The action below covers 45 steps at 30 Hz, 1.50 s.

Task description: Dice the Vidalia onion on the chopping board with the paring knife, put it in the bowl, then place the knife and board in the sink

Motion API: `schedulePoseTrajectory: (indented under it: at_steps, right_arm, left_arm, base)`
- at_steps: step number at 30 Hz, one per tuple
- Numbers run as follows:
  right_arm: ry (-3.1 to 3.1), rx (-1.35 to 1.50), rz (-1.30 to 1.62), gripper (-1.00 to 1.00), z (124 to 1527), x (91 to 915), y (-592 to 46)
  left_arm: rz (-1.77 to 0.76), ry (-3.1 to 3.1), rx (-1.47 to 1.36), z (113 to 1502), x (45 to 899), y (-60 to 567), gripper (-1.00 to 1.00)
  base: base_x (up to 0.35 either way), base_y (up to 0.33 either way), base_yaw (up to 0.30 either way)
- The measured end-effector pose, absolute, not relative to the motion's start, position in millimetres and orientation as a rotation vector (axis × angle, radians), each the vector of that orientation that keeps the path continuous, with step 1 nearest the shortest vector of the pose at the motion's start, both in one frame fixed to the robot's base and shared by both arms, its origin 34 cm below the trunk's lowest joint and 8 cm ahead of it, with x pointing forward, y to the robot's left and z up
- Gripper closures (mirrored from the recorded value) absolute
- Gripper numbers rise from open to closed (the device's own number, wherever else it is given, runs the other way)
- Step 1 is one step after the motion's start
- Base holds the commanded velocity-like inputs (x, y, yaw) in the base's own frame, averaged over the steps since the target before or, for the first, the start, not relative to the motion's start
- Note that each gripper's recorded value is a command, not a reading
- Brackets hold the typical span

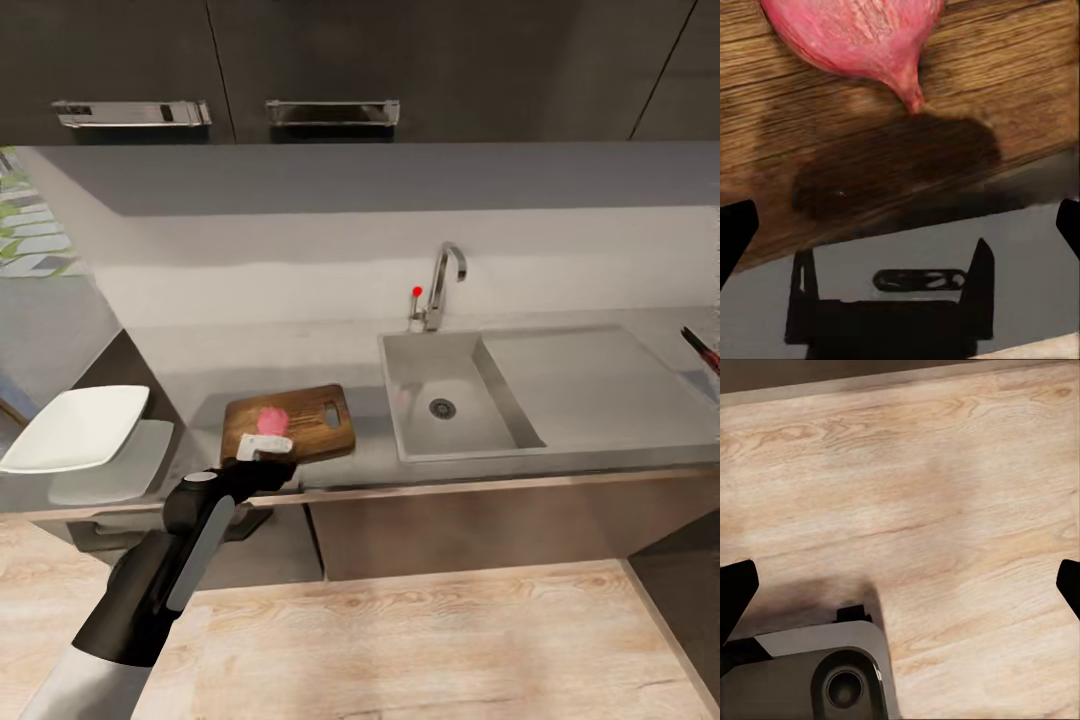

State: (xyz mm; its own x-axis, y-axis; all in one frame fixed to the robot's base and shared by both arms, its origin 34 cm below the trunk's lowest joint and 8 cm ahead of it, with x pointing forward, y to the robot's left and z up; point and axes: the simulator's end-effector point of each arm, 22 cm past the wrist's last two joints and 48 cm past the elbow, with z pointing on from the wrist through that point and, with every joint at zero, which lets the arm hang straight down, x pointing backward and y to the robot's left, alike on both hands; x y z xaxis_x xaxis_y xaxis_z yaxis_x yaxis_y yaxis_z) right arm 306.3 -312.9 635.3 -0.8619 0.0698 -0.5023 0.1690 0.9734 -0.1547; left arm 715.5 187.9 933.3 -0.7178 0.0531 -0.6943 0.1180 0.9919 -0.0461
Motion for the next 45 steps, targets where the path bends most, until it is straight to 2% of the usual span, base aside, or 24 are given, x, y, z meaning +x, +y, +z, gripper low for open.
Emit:
schedulePoseTrajectory:
  at_steps: [16,26,33,45]
  right_arm:
    - [2.606,0.169,-0.264,-1.0,635.3,306.4,-312.9]
    - [2.606,0.169,-0.263,-1.0,635.6,306.3,-312.9]
    - [2.605,0.169,-0.263,-1.0,635.6,306.5,-312.9]
    - [2.605,0.168,-0.264,-1.0,635.7,306.9,-313.4]
  left_arm:
    - [-0.111,2.377,0.119,931.1,714.7,187.9,-1.0]
    - [-0.127,2.443,0.11,894.6,674.9,186.6,-1.0]
    - [-0.161,2.403,0.017,848.8,605.3,187.2,-1.0]
    - [-0.075,2.341,-0.038,800.2,438.1,230.2,-1.0]
  base:
    - [-0.33,0.0,0.0]
    - [-0.051,0.0,0.0]
    - [-0.001,0.0,0.0]
    - [0.0,0.0,0.0]
